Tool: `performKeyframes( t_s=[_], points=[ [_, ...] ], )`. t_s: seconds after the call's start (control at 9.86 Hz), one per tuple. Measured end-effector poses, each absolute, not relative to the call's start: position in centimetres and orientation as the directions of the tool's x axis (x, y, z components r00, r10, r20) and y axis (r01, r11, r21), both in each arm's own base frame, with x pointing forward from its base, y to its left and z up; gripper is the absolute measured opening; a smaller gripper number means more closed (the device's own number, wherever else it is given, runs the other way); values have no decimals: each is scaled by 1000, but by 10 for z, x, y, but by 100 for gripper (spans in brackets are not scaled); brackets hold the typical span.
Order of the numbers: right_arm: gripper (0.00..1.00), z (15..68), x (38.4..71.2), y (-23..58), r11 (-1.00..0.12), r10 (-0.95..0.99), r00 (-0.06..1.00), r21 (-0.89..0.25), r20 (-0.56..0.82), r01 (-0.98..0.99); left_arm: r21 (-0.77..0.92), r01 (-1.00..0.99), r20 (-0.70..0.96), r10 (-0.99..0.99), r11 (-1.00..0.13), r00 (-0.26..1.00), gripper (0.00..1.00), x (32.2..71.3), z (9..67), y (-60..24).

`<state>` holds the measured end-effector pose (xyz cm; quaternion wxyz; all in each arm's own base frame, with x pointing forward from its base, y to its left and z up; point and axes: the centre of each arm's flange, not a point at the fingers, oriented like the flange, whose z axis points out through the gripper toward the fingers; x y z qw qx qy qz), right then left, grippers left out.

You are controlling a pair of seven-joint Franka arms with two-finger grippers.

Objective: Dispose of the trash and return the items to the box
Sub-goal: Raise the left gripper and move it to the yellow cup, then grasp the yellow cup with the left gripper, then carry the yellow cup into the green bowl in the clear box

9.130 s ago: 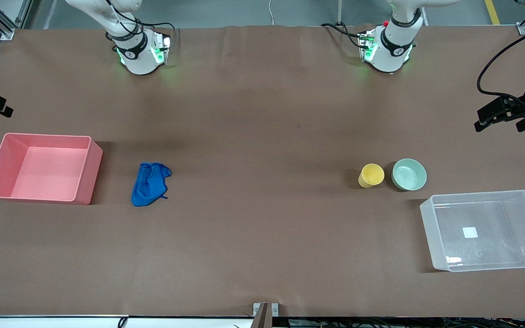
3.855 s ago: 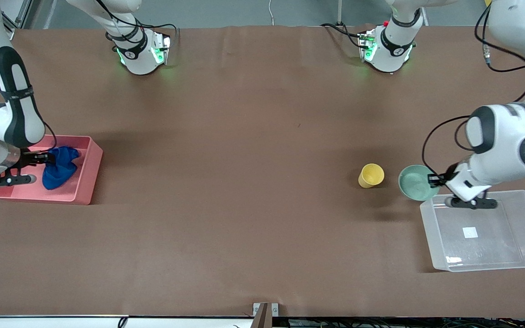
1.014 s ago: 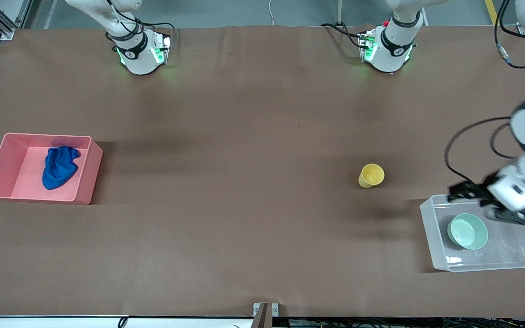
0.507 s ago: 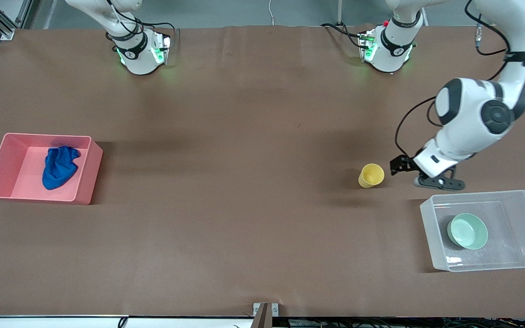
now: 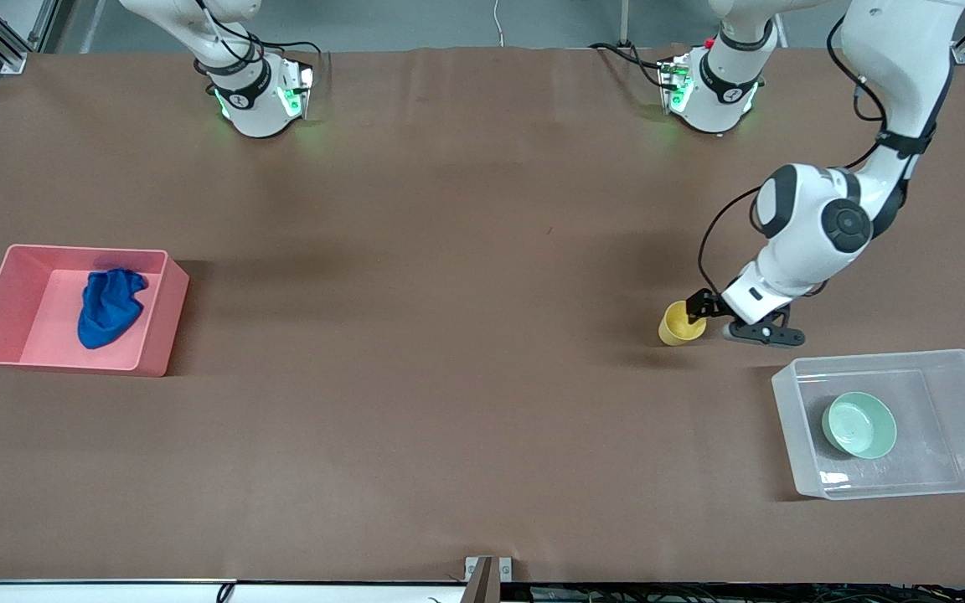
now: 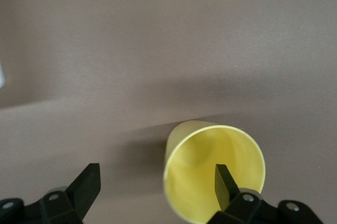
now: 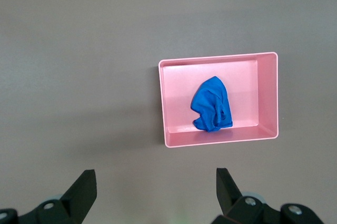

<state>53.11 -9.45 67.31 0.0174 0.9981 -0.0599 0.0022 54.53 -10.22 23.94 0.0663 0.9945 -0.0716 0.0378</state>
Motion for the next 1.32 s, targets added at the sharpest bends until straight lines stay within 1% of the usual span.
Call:
performKeyframes(
  t_s=[0.1, 0.2, 0.61, 0.71, 1.01, 1.22, 1.32],
  points=[
    [100, 673, 531, -95, -992, -120, 993, 34, 7, -120, 132, -155, 71, -147, -979, 987, 82, 543, 230, -108],
    [100, 673, 531, -95, -992, -120, 993, 34, 7, -120, 137, -156, 58, -149, -978, 987, 64, 541, 223, -110],
    [100, 673, 531, -95, -992, -121, 993, 34, 6, -121, 130, -170, 57, -164, -977, 985, 5, 543, 218, -110],
    [100, 673, 531, -95, -992, -121, 993, 34, 6, -121, 130, -170, 68, -162, -977, 984, 4, 545, 220, -110],
    [100, 673, 531, -95, -992, -121, 993, 34, 6, -121, 129, -163, 100, -150, -978, 984, 4, 557, 231, -106],
    [100, 673, 531, -95, -992, -121, 993, 34, 6, -121, 125, -153, 116, -139, -980, 983, 4, 584, 266, -99],
    [100, 673, 531, -95, -992, -121, 993, 34, 6, -121, 120, -146, 107, -134, -982, 985, 4, 605, 298, -88]
  ],
)
